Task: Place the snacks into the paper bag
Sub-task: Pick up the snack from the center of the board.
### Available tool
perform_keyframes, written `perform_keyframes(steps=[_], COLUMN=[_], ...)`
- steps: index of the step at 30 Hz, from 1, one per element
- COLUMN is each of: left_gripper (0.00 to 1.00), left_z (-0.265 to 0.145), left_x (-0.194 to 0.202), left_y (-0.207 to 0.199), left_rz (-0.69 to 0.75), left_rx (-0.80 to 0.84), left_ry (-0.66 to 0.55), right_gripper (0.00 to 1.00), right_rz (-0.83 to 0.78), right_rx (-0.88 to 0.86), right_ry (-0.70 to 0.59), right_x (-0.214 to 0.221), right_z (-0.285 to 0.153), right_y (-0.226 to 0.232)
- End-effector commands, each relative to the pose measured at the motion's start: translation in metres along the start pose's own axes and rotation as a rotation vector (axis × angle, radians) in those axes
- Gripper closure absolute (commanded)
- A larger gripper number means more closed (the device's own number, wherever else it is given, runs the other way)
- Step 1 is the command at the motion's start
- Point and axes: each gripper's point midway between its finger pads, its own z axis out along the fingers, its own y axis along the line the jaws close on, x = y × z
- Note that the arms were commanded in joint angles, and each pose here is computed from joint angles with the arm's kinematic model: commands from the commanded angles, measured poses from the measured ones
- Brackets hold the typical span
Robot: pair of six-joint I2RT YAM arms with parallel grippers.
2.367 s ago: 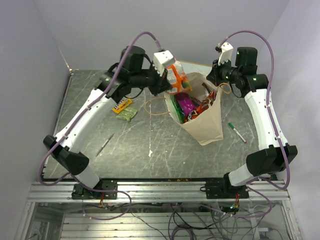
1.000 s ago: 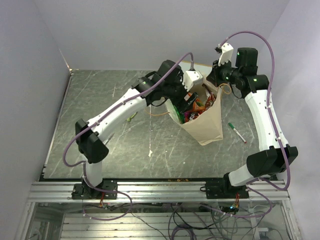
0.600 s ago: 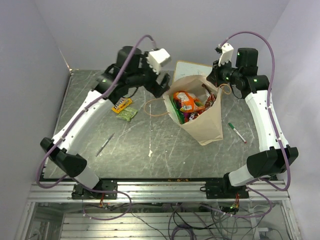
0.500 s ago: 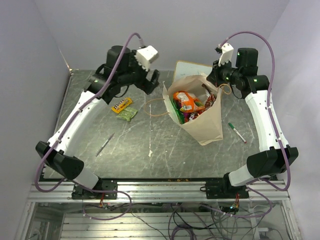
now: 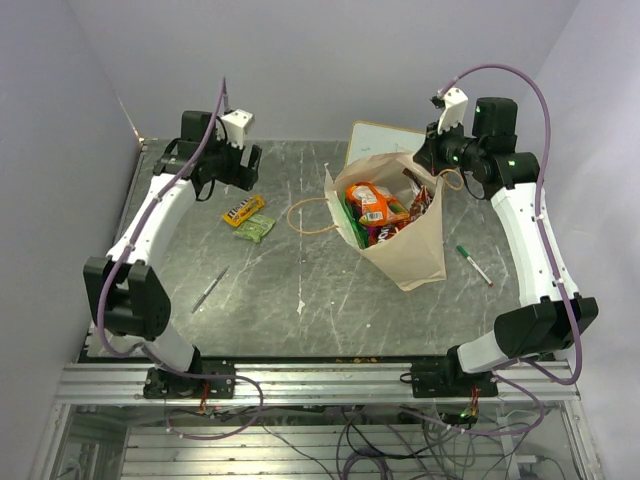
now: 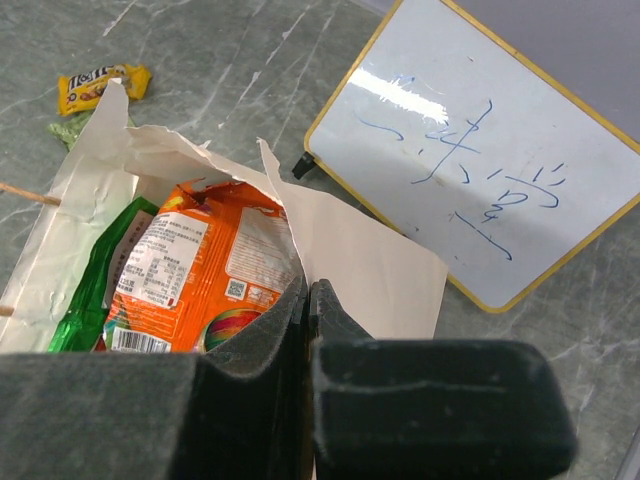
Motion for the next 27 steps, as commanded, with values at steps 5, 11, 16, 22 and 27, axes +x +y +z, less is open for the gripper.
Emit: perform_keyframes(steps=[5,11,16,22,27], left_gripper=[0.01,0.02,0.02,0.04,0.13], left_z=[0.061,0.094,0.119,0.139,0.147], left_x=[0.056,0.094,0.118,0.141,0.156], left_y=[0.022,0.026,0.026,0.034,0.035], left_rz=[0.043,0.067,0.064,0.044,0.029], left_rx=[0.030,0.058,0.118,0.120,0.123], left_ry=[0.127,0.235,0.311,0.365,0.396], right_gripper=[1.00,1.00,1.00,1.00,1.00], right_rz=[-0.022,-0.026,-0.025,-0.023,-0.021], right_rx=[-0.001,0.001,0.007,0.011,0.009], right_ry=[-0.046,-0.048,-0.046,-0.038,-0.032], right_x=[-0.011,-0.010,-0.009,-0.005,-0.002], right_z=[-0.015,-0.017,-0.017,-0.015,-0.012], right_y=[0.006,0.006,0.005,0.003,0.003])
